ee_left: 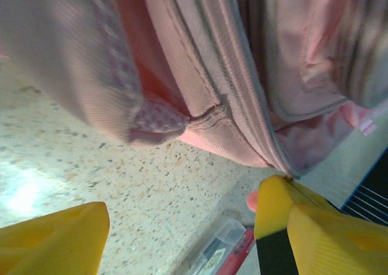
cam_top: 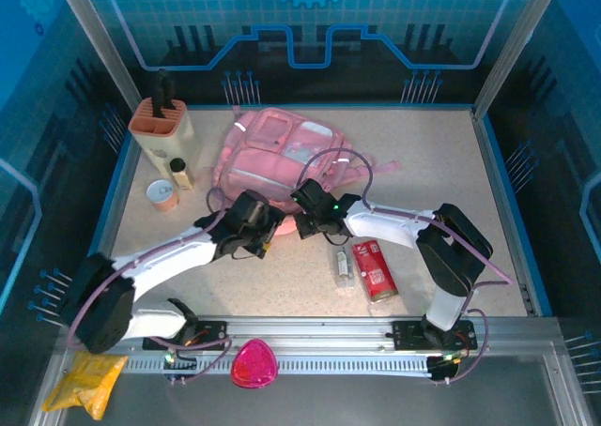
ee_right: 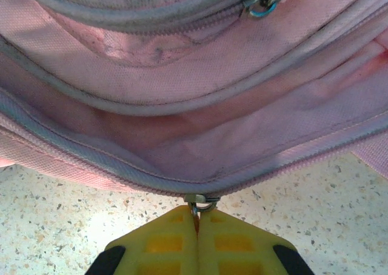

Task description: Pack the student bag

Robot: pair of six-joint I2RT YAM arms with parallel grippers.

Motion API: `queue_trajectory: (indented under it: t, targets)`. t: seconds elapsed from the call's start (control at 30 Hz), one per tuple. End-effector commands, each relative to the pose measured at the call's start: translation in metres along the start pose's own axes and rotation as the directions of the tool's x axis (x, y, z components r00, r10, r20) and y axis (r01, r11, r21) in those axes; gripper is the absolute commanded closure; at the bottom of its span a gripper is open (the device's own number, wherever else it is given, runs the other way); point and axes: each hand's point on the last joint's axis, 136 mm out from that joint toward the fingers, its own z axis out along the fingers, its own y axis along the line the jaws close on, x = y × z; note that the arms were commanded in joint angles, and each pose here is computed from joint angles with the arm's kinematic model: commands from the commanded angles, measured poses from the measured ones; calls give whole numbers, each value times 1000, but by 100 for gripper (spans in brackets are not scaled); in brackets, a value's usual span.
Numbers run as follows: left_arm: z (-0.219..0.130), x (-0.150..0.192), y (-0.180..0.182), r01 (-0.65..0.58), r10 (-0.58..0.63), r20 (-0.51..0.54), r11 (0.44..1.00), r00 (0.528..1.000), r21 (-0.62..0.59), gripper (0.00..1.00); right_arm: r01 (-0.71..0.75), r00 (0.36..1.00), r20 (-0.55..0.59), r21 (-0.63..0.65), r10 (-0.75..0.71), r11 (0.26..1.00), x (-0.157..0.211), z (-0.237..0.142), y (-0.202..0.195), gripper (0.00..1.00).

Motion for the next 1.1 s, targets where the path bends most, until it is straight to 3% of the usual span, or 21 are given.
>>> queue_trajectory:
  t: [0.0, 0.1, 0.3, 0.43, 0.57, 0.73, 0.8, 0.87, 1.07]
  targets:
    - [15, -7, -18, 92, -91, 62, 996, 994, -2, 23, -12, 1000, -19, -20, 12, 1000, 6, 7, 0, 100]
    - [32, -18, -3, 124, -118, 121, 991, 986, -43, 29, -17, 1000, -4, 2, 17, 1000, 1, 5, -9, 100]
    - [40, -52, 50, 175, -128, 219, 962, 967, -212, 75, -43, 999, 25, 102, 40, 994, -10, 5, -51, 100]
    - [23, -69, 75, 177, -110, 260, 952, 959, -249, 99, -82, 996, 60, 288, 68, 954, -16, 4, -108, 100]
    - [6, -85, 93, 160, -86, 270, 951, 959, -265, 100, -178, 983, 105, 309, 152, 934, -32, 5, -145, 100]
    - [-10, -96, 94, 137, -62, 272, 955, 960, -265, 100, -116, 990, 101, 226, 95, 967, -45, 0, -118, 100]
    - [-16, -95, 80, 89, -25, 259, 967, 966, -240, 83, -106, 991, 89, 113, 96, 988, -46, -6, -96, 100]
    - [-26, -91, 65, 39, 17, 247, 974, 969, -223, 74, -132, 987, 93, 36, 128, 991, -51, -20, -83, 78]
    - [-54, -72, 11, -156, 192, 292, 978, 937, -141, 50, -289, 953, 52, -143, 298, 947, -82, -35, -70, 49]
